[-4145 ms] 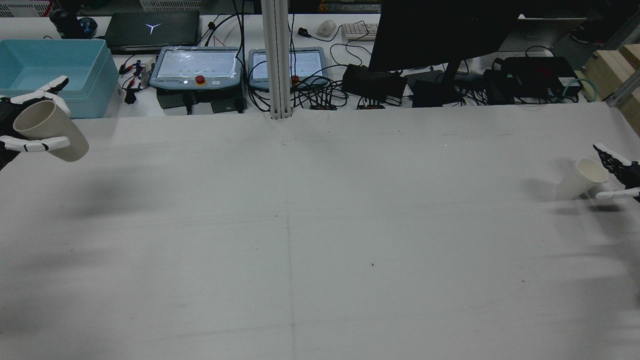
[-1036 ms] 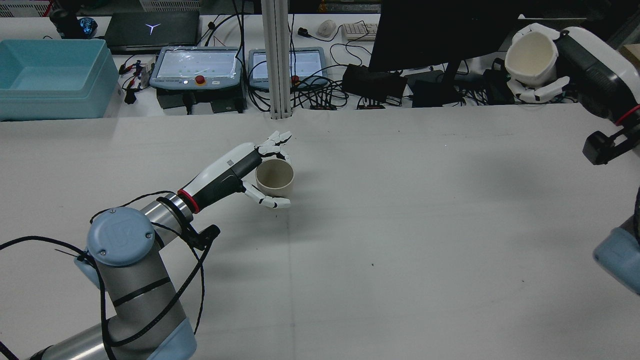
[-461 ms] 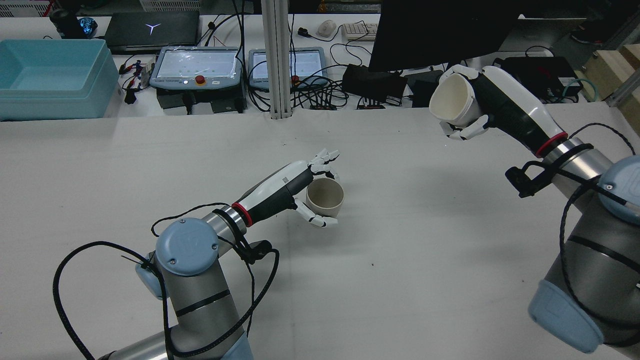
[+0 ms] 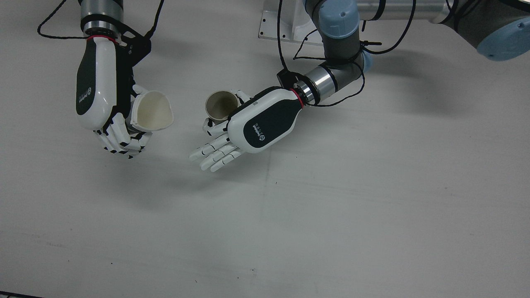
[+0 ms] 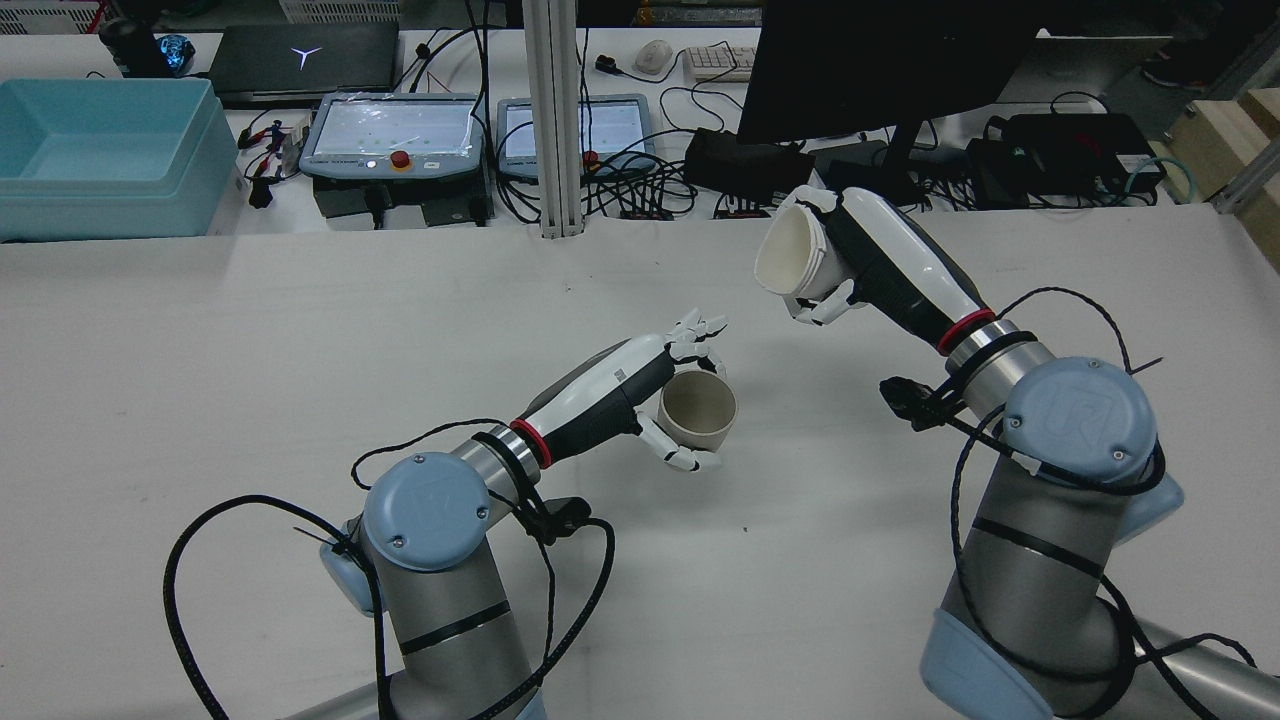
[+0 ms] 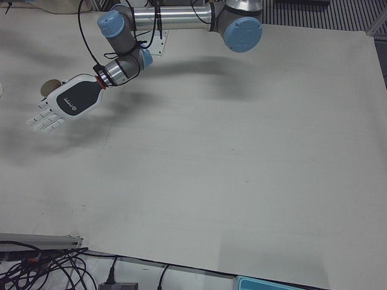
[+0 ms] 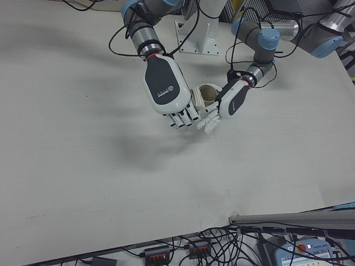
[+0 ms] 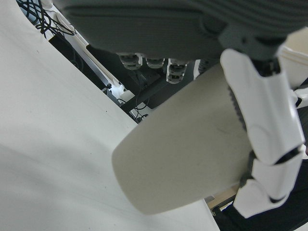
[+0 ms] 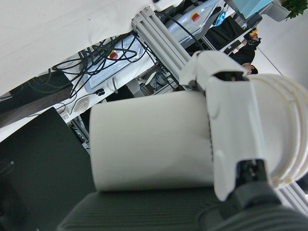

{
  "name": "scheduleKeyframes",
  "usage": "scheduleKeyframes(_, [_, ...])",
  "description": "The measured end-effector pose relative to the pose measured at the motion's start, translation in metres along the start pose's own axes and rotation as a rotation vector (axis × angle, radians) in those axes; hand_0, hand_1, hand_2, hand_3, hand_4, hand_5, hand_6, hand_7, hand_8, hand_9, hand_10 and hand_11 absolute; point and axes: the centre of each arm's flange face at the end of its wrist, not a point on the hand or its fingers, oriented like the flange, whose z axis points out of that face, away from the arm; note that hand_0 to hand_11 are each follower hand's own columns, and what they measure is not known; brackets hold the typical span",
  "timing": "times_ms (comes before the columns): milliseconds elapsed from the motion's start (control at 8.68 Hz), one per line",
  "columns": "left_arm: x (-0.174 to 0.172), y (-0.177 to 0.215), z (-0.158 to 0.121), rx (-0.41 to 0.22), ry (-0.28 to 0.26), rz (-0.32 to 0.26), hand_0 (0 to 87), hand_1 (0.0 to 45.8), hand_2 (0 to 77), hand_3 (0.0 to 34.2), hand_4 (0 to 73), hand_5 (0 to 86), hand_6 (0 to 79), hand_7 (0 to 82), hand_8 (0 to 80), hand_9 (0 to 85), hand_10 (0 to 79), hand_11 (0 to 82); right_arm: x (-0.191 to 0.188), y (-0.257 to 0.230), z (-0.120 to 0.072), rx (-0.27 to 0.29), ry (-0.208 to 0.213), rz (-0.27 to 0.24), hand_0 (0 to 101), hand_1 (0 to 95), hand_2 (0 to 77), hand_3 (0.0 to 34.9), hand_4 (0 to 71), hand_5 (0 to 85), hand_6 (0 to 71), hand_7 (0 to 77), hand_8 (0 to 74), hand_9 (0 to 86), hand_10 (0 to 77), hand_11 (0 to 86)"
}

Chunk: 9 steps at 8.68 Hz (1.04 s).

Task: Pour water
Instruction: 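Tilt the right hand's cup over the left hand's cup to pour, then carry both cups back apart toward their starting spots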

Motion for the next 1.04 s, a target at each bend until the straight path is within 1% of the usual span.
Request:
scheduleKeyframes(230, [-0.009,0.001,0.008,0.014,-0.006,0.003,45.4,15.8,28.9,0.0,32.2,48.5,7.6,6.5,1.1,1.1,1.6,3.8,0.010,0.029,0.002,-0.009,0.001,-0.015,80,25.6,45.3,0.0,19.1,69.3,38.7,66.5,33.3,46.9,30.0,48.0])
scheduleKeyframes(461, [-0.017,-0.005,0.013,0.035,-0.008,0.007,45.3,15.8,28.9,0.0,32.2,48.5,7.6,6.5,1.1,1.6,1.6,3.8,0.014,0.043,0.000,-0.023,0.003,-0.011,80,24.0,45.8,0.0,19.1,69.3,39.3,65.4,33.3,46.9,30.0,48.0])
scheduleKeyframes(576, [-0.017,-0.009,0.014,0.046,-0.003,0.009,45.3,15.8,28.9,0.0,32.2,48.5,7.6,6.5,1.1,1.1,1.6,3.8,0.018,0.049,-0.002,-0.031,0.009,-0.009,80,24.0,45.8,0.0,19.1,68.2,39.3,65.4,33.3,46.9,30.0,48.0])
scheduleKeyframes(691, [-0.015,-0.014,0.015,0.053,0.002,0.008,45.3,15.8,28.9,0.0,32.2,48.5,7.6,6.5,1.1,1.1,1.6,3.8,0.021,0.052,-0.004,-0.037,0.015,-0.009,80,24.0,45.8,0.0,19.1,67.6,39.3,64.9,31.6,46.9,30.0,48.0])
scheduleKeyframes(806, [-0.006,-0.023,0.016,0.062,0.013,0.001,45.3,15.8,28.9,0.0,32.2,48.5,7.6,6.5,1.1,1.1,1.6,5.5,0.020,0.052,-0.006,-0.039,0.014,-0.001,80,24.0,45.8,0.0,19.1,67.6,39.3,64.9,31.6,46.9,30.0,48.0])
scheduleKeyframes(921, [0.007,-0.041,0.015,0.083,0.024,-0.036,45.4,15.8,28.9,0.0,32.2,48.5,7.1,6.5,1.1,1.6,1.6,3.3,0.014,0.042,-0.010,-0.032,0.003,0.025,80,24.0,45.8,0.0,18.0,68.7,37.6,62.2,32.2,46.9,30.0,48.0])
scheduleKeyframes(1036, [0.024,-0.067,0.011,0.122,0.033,-0.096,45.5,15.8,28.9,0.0,32.7,48.5,7.1,6.5,1.1,1.1,1.6,4.4,0.006,0.022,-0.017,-0.015,-0.010,0.088,80,24.0,45.8,0.0,18.0,68.7,36.5,60.0,32.7,46.9,30.0,48.0])
